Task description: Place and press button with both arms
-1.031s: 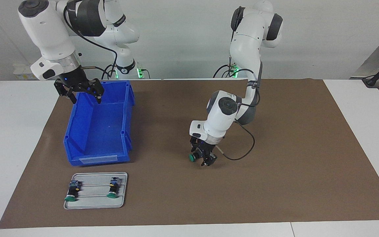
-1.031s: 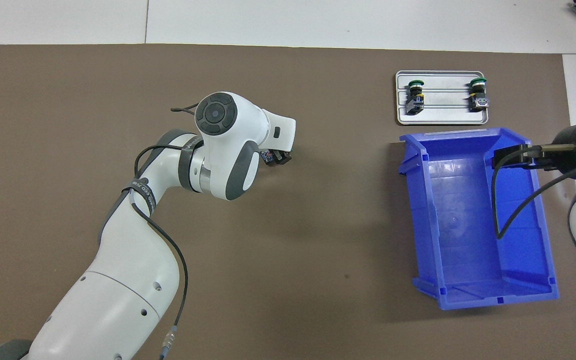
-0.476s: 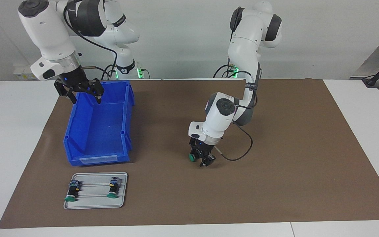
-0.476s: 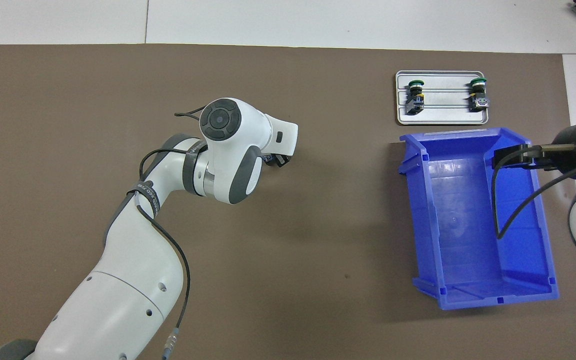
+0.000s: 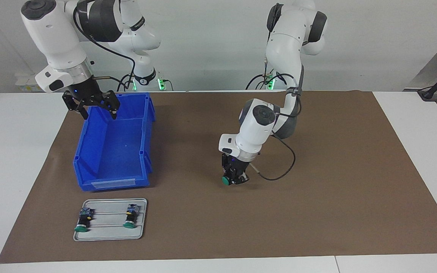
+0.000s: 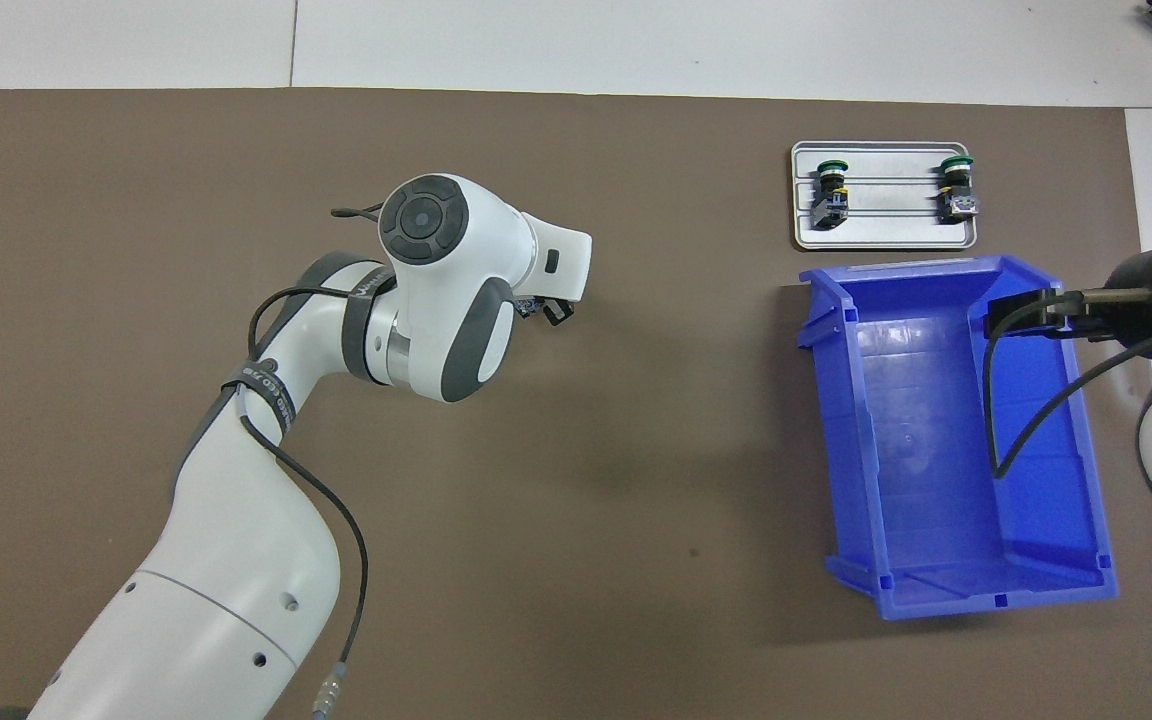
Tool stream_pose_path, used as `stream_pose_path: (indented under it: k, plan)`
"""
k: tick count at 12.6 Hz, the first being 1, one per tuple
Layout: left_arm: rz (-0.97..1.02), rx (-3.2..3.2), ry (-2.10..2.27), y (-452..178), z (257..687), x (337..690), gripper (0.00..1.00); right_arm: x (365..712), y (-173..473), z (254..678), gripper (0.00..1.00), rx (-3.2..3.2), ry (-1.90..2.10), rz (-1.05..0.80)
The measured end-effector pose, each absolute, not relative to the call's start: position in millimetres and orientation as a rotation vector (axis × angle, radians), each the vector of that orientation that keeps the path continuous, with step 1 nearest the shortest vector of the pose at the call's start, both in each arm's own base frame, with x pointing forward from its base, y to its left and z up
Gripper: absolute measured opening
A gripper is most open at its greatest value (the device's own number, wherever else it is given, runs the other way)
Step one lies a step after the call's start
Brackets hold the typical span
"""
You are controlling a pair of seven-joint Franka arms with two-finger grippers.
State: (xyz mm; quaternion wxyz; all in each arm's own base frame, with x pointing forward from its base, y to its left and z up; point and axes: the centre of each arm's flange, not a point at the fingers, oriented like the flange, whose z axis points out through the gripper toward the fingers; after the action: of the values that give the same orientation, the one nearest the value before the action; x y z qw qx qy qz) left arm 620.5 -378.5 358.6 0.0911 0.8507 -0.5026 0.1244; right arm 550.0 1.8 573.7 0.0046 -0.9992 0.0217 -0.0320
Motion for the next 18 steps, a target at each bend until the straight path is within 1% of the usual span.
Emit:
stream_pose_path:
  k: [1, 3, 6, 8, 12, 14, 16, 18]
  plan:
    - [0.373, 2.531, -1.484, -369, 378, 620, 0.33, 550, 2, 574, 0.99, -3.13, 0.068, -0.1]
    - [0.372, 2.547, -1.454, -339, 401, 617, 0.33, 550, 2, 574, 0.99, -3.13, 0.068, -0.1]
    - [0.316, 2.47, -1.419, -269, 409, 608, 0.33, 550, 2, 574, 0.99, -3.13, 0.068, -0.1]
    - [0.355, 2.384, -1.343, -229, 405, 610, 0.33, 550, 2, 574, 0.99, -3.13, 0.068, -0.1]
    - [0.427, 2.311, -1.229, -181, 391, 614, 0.33, 550, 2, 574, 0.99, -3.13, 0.068, -0.1]
    - [0.57, 2.242, -1.16, -167, 377, 606, 0.33, 550, 2, 574, 0.99, -3.13, 0.068, -0.1]
    - [0.727, 2.188, -1.098, -161, 358, 591, 0.33, 550, 2, 574, 0.99, -3.13, 0.068, -0.1]
    - [0.816, 2.137, -1.065, -157, 348, 578, 0.33, 550, 2, 574, 0.99, -3.13, 0.068, -0.1]
